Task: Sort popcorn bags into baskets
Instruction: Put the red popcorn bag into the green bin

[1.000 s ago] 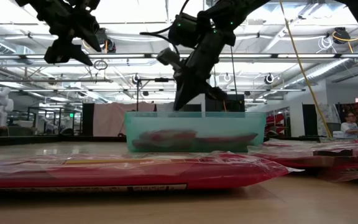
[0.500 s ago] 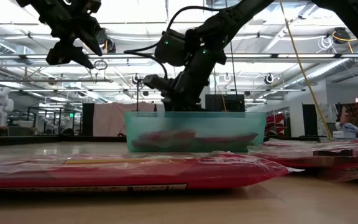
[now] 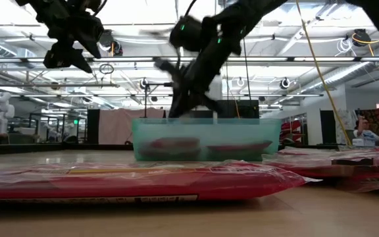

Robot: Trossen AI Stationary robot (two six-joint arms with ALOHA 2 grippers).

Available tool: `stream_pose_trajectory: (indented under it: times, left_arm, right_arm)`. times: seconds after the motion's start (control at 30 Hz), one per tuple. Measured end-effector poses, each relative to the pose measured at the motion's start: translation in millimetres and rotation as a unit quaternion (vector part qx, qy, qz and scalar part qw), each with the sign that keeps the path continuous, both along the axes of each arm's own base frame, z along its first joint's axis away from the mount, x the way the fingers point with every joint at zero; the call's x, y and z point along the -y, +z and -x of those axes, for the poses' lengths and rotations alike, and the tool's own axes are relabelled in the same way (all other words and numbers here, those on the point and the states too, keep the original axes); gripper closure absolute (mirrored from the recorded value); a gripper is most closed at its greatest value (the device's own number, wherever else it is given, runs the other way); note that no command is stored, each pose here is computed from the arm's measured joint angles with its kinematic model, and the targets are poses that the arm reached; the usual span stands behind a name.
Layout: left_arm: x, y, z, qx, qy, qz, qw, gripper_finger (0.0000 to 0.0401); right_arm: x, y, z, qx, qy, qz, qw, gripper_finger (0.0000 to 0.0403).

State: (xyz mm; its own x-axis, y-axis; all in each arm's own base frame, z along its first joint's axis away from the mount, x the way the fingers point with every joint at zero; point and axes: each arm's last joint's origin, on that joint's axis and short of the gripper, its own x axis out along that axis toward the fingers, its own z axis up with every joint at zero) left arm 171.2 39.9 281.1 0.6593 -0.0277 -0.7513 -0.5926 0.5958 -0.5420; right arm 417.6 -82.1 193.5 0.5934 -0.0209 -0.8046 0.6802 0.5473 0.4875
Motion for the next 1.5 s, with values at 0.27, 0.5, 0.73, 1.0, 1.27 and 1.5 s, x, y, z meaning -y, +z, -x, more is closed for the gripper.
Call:
stream_pose_trajectory:
  times: [0.27,0.5,0.73,1.0,1.27,1.5]
  left_arm:
    - [28,-25,5,-0.061,-0.08,0.024,0.995,0.021]
    - [70,-61,12,-0.111,-0.15,0.098,0.978,0.0202]
    - [110,-79,26,-0.137,-0.204,0.107,0.963,0.0148]
    - [149,-96,45,-0.12,-0.263,0.122,0.95,0.0112]
    - [175,-103,61,-0.071,-0.349,-0.004,0.935,0.0142]
    - [195,-124,60,-0.072,-0.433,-0.088,0.894,0.0098]
  right_arm:
    - [-1,70,24,0.077,0.054,0.063,0.994,0.0403]
    - [-5,106,45,0.113,0.073,0.057,0.989,0.0403]
    - [-2,121,58,0.122,0.106,0.081,0.984,0.0403]
    - [1,120,59,0.116,0.12,0.096,0.981,0.0403]
    - [0,119,59,0.112,0.121,0.095,0.982,0.0403]
    - [0,119,59,0.113,0.117,0.091,0.983,0.0403]
